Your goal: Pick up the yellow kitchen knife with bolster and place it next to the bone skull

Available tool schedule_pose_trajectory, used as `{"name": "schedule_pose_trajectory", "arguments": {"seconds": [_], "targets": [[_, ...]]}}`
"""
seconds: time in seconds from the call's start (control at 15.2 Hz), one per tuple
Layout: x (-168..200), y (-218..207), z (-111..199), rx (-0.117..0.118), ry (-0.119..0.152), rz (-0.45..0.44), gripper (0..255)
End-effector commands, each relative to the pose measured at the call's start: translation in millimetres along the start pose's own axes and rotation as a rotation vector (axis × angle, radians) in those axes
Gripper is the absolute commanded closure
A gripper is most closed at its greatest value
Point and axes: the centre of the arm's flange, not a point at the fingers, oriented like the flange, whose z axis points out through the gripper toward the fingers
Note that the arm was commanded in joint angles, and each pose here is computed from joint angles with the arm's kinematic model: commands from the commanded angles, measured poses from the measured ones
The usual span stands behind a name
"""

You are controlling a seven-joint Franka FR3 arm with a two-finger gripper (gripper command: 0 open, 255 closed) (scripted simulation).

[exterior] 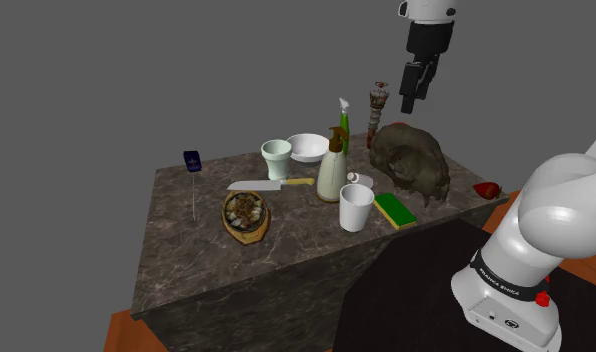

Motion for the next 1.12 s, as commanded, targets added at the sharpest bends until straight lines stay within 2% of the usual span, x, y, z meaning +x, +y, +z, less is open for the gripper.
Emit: {"name": "schedule_pose_trajectory", "arguments": {"seconds": [0.0, 0.53, 1.06], "targets": [[0, 0, 0, 0.0, 0.0, 0.0, 0], [80, 22, 64, 0.06, 0.021, -0.17, 0], [164, 25, 128, 0.12, 0.043, -0.34, 0]]}}
